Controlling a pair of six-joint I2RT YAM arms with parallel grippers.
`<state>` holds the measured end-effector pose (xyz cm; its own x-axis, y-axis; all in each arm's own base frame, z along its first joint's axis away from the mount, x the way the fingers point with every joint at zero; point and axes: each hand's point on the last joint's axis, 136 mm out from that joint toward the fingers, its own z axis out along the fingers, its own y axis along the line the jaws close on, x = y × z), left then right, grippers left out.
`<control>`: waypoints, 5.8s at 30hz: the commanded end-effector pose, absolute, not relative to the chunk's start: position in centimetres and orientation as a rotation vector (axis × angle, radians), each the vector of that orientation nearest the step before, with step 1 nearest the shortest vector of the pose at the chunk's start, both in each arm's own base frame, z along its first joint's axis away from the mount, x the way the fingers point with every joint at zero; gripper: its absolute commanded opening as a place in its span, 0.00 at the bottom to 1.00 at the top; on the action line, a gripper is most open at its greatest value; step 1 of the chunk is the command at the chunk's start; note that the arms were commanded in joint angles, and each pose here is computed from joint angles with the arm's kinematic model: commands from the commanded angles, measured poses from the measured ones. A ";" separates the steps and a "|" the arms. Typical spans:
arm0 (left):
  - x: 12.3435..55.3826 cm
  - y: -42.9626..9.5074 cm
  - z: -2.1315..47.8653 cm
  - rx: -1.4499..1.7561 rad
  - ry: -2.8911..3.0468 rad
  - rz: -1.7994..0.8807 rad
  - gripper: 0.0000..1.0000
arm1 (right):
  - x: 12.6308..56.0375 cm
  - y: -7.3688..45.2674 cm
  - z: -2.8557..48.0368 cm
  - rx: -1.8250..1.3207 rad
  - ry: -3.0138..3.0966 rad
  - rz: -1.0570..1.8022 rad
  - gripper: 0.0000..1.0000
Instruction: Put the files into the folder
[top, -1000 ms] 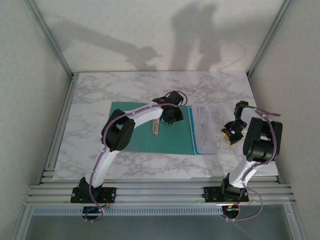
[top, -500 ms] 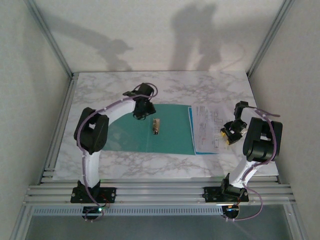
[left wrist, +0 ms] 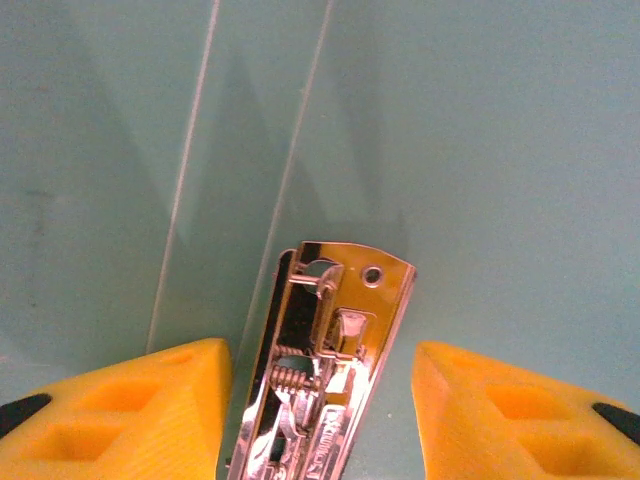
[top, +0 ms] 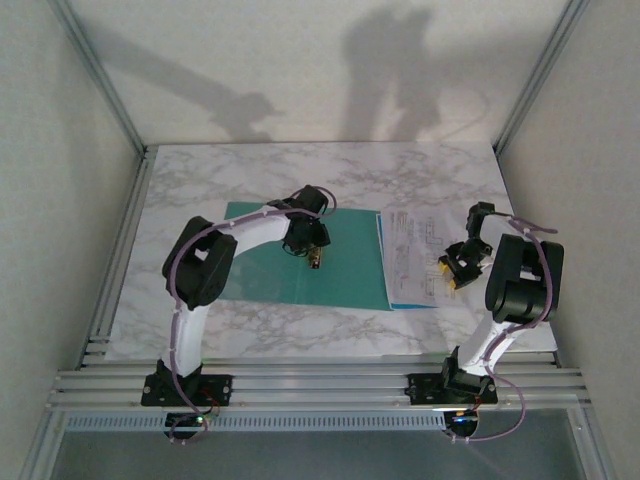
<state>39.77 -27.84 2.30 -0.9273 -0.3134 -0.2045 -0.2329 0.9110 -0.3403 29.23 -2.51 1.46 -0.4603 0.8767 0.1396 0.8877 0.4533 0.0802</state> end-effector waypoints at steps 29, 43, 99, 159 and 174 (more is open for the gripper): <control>36.7 -33.5 0.3 -0.720 2.842 -0.798 0.44 | 31.9 -5.9 0.6 -1.558 -2.703 -0.284 0.61; 36.5 -35.1 0.7 -0.918 2.742 -0.922 0.43 | 30.4 -2.3 -0.4 -1.535 -2.622 -0.404 0.61; 37.5 -41.5 3.2 -0.137 2.841 -0.897 0.44 | 31.8 3.7 1.1 -1.366 -2.706 -0.456 0.39; 38.0 -40.9 7.7 -0.046 2.776 -0.781 0.00 | 34.2 2.3 7.2 -1.363 -2.916 -0.475 0.65; 39.4 -29.5 9.4 -0.097 2.772 -0.532 0.00 | 36.1 6.1 9.9 -1.120 -3.051 -0.698 0.67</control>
